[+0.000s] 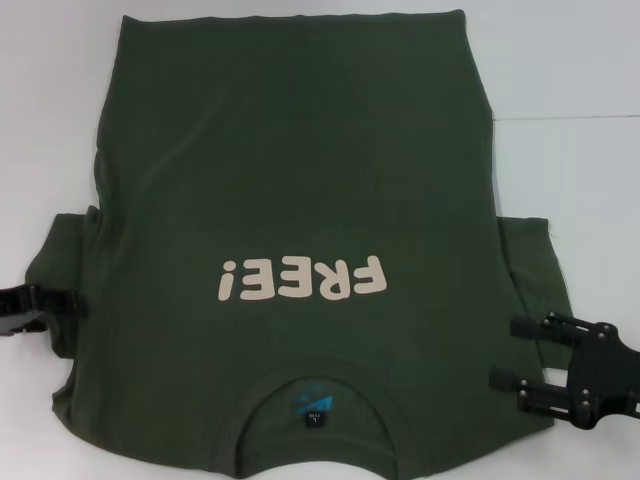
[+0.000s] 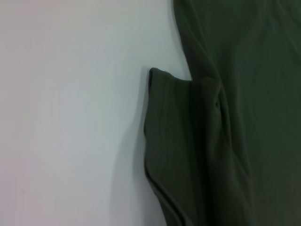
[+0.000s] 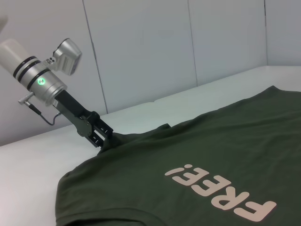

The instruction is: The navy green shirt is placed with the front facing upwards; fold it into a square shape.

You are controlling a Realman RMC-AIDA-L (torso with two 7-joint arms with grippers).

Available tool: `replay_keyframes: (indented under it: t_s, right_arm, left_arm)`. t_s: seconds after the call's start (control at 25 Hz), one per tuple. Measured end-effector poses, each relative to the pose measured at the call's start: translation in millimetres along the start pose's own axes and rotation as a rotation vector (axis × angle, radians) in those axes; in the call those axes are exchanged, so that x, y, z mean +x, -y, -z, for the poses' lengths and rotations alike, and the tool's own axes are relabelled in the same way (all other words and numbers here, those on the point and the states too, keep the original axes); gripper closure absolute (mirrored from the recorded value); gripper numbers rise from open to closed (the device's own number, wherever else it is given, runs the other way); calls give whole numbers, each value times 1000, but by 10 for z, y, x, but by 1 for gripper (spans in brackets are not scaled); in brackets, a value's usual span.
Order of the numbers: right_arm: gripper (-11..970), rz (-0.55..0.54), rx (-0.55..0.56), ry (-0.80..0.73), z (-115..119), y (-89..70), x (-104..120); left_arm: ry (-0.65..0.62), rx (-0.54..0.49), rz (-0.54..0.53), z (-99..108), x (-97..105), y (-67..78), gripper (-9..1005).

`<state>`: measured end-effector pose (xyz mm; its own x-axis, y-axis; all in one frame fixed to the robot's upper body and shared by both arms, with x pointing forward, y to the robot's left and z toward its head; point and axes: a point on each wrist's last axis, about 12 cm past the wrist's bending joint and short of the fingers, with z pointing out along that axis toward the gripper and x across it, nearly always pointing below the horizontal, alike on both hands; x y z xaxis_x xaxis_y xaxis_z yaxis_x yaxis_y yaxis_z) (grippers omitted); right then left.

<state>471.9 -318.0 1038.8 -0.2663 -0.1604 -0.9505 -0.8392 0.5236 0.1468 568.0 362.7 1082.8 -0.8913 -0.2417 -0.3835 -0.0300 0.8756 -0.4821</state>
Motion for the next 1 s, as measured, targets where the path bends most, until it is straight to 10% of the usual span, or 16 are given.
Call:
replay_keyframes:
  t_s: [0.4, 1.0]
  right_arm:
    - [181, 2, -1, 1, 2, 5, -6]
    - [180, 3, 4, 7, 4, 15, -18]
  left_arm:
    - [-21, -29, -42, -47, -23, 66, 340]
    - [16, -47, -18, -19, -78, 35, 941]
